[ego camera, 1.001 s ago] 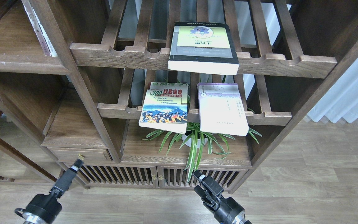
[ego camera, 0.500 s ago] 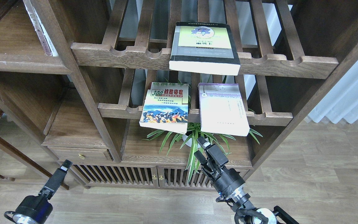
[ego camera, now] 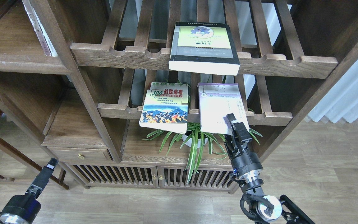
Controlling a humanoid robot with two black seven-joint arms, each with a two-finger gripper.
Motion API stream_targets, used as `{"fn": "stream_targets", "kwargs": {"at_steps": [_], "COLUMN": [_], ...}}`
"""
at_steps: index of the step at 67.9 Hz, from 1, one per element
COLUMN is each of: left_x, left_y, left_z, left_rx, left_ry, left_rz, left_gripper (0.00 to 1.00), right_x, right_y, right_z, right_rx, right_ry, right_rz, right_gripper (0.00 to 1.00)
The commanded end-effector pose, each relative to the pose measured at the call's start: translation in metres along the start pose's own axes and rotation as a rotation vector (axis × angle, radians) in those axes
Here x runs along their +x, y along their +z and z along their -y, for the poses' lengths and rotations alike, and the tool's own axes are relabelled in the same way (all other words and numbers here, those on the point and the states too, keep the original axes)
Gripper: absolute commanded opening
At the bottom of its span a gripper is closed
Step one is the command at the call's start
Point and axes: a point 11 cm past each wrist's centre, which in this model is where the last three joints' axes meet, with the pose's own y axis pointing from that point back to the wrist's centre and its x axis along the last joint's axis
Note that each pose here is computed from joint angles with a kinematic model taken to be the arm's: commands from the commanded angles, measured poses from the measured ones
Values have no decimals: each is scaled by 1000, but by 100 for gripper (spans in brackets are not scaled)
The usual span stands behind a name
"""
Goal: Organize books on shelf
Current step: 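Reach the right gripper up to the white book on the middle shelf, then grasp the white book with the right gripper and pull it down off the shelf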
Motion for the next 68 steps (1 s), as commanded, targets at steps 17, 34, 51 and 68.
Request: {"fn": "stream_targets", "kwargs": {"at_steps": [17,34,51,68], "left_x": [18,17,19,10], "left_y": [5,7,-2,-3], "left_z": [-7,-5,-8,2], "left_rx": [-10,-16,25,39], "left_ry": [54,53,59,29], "left_rz": [12,15,15,23], "left_gripper": [100,100,100,100], "right_x": [-6,-1,31,56], "right_y": [-8,-1,21,43], "right_z": [13,2,-49,-100], "right_rx": [33,15,-14,-44], "right_ry": [-17,-1,122,237], "right_rz": [35,45,82,119], "right_gripper": [5,4,4,4]}}
